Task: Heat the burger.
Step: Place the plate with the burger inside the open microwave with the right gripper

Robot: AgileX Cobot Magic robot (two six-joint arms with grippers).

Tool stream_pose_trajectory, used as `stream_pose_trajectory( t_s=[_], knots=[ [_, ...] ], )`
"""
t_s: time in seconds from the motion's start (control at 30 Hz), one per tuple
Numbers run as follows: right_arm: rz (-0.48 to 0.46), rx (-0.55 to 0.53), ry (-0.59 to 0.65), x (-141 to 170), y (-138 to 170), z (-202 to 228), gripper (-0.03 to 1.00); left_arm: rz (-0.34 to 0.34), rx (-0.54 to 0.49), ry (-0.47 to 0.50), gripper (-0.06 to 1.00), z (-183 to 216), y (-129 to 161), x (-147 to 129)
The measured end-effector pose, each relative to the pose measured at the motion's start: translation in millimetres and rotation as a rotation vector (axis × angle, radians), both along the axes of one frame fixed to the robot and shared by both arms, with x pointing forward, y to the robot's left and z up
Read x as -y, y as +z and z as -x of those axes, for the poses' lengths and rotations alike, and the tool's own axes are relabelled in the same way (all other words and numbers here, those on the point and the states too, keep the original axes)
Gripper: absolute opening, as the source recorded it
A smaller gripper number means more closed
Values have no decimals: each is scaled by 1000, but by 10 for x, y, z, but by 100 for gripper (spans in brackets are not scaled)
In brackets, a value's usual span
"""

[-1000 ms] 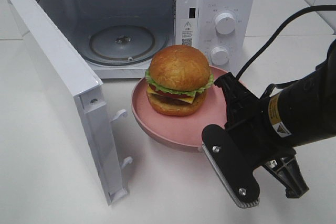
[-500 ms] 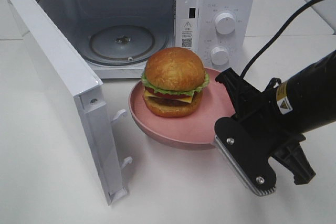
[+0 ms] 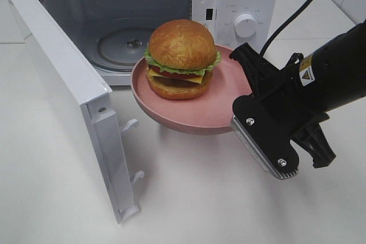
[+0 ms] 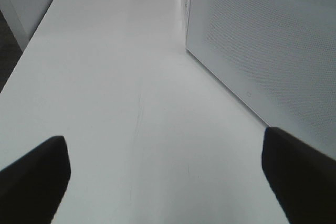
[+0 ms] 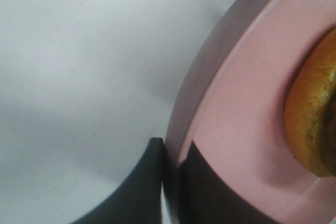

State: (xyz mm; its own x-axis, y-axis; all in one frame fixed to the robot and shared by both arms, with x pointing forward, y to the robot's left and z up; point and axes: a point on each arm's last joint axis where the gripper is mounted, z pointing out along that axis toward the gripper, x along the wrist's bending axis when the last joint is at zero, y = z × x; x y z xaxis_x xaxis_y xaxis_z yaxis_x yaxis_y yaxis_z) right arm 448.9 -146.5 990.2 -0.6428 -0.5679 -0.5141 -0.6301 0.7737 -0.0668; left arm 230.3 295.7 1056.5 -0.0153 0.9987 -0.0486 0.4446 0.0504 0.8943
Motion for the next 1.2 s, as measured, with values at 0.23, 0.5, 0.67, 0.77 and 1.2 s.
stream_pose_trajectory(
  t_s=[0.23, 0.5, 0.67, 0.77, 1.2],
  knots=[
    [10, -10, 4, -18, -32, -23, 5, 0, 0, 0, 90, 0, 0, 0],
    [17, -17, 6, -120, -54, -162, 5, 0, 0, 0, 90, 0, 0, 0],
    [16, -18, 3, -171, -62, -232, 5, 0, 0, 0, 90, 0, 0, 0],
    [18, -19, 9, -239, -75, -282, 5, 0, 0, 0, 90, 0, 0, 0],
    [12, -24, 5, -487, -92, -524, 5, 0, 0, 0, 90, 0, 0, 0]
  ],
)
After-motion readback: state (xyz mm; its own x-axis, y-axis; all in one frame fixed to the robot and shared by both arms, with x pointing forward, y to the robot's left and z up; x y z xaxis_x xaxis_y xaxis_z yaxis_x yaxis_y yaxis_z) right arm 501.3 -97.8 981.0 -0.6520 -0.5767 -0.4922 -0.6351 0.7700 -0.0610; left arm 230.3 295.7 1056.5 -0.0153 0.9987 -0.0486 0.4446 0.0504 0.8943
